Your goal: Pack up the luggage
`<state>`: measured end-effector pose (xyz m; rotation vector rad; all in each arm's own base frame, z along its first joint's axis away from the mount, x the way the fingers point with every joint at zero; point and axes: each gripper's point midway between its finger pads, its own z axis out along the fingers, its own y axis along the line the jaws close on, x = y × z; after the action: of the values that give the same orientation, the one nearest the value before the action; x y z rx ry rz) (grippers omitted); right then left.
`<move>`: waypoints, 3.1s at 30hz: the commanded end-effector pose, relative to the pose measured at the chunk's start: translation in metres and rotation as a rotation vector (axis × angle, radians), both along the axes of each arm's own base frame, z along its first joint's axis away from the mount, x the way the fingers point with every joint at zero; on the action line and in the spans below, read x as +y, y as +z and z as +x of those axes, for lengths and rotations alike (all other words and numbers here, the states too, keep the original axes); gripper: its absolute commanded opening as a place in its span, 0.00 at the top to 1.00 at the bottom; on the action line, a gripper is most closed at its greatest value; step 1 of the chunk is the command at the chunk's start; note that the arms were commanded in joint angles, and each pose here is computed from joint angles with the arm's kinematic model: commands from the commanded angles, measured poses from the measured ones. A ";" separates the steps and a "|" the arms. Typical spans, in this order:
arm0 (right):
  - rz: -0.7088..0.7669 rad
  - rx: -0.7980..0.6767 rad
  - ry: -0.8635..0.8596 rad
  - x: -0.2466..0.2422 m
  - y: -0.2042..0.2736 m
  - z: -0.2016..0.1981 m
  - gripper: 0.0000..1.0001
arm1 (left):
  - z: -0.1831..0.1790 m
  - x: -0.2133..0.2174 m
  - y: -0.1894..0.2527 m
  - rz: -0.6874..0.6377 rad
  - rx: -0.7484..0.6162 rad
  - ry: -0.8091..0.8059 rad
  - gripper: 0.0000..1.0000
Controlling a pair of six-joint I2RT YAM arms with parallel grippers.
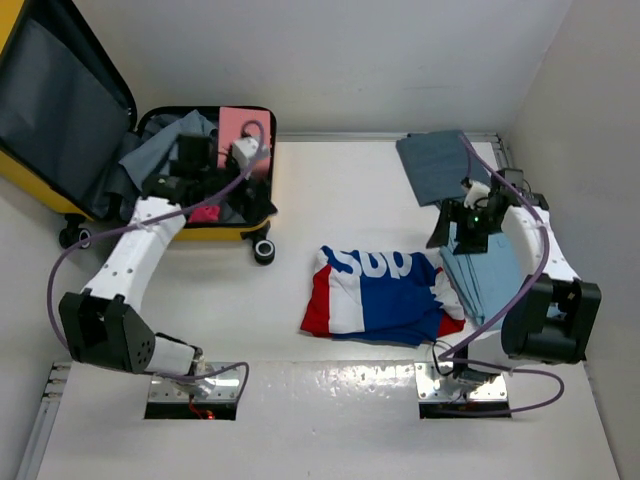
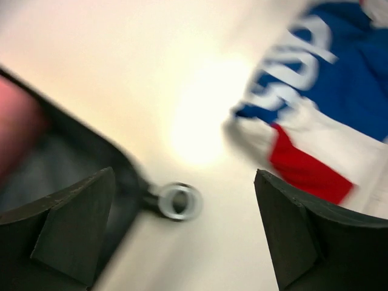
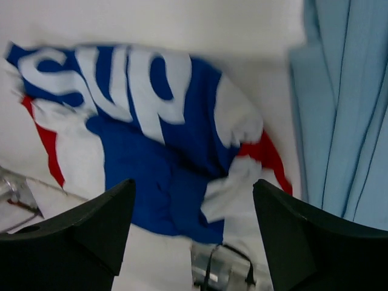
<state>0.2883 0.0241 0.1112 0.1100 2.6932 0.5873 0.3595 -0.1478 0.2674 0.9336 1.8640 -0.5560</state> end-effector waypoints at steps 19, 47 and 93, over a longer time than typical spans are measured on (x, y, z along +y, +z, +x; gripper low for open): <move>-0.071 0.396 0.031 -0.016 -0.087 -0.084 0.26 | -0.081 -0.124 -0.209 0.043 0.771 0.046 0.01; 0.323 -0.169 0.568 0.143 0.037 -0.008 1.00 | -0.031 -0.103 -0.043 -0.136 0.314 -0.038 1.00; 0.396 -0.564 0.536 0.443 -0.022 0.197 1.00 | 0.168 0.341 -0.099 0.235 -0.004 0.946 1.00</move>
<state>0.4729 0.4859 0.1056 -0.6377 1.9512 1.1863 0.5221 0.2038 0.1439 0.0316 2.2202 0.2701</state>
